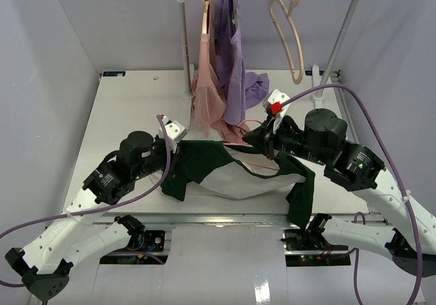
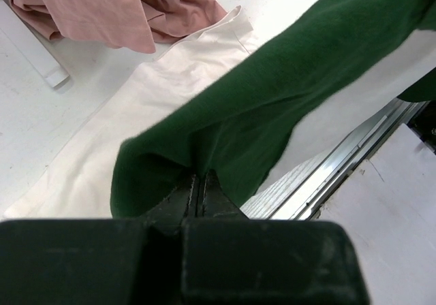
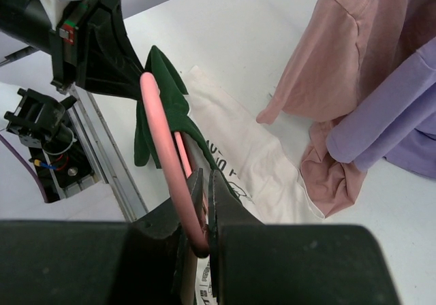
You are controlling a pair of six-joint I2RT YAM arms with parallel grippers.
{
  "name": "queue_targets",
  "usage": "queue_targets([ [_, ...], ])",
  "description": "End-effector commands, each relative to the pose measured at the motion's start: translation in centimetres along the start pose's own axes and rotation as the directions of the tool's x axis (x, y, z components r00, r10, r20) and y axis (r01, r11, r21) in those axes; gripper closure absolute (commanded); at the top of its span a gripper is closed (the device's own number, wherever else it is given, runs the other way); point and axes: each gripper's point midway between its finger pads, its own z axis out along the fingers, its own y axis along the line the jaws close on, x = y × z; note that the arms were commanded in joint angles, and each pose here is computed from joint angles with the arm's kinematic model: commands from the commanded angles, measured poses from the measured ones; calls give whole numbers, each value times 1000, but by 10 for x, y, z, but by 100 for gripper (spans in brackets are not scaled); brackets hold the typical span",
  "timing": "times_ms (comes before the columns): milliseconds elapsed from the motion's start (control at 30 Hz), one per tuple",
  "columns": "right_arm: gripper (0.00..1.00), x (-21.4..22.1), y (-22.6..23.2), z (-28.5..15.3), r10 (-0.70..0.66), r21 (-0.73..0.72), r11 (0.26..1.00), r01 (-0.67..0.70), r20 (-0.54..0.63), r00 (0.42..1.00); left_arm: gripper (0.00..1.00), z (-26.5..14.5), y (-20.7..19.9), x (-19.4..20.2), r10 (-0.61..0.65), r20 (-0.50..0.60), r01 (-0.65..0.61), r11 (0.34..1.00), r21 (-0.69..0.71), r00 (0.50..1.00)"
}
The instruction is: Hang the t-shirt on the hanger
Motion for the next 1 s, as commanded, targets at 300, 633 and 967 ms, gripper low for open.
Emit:
queue_targets([
  [300, 92, 21, -5, -5, -40, 15, 999, 41, -47, 998, 100, -43, 12, -58, -2, 176, 20, 995, -101, 984],
  [633, 92, 29, 5, -21, -47, -32, 998, 44, -75, 996, 100, -43, 43, -65, 20, 159, 23, 963, -269, 987],
  [967, 92, 4, 32, -28, -79, -186, 979, 79, 5, 997, 99, -38, 38, -81, 7, 174, 36, 969, -243, 985],
])
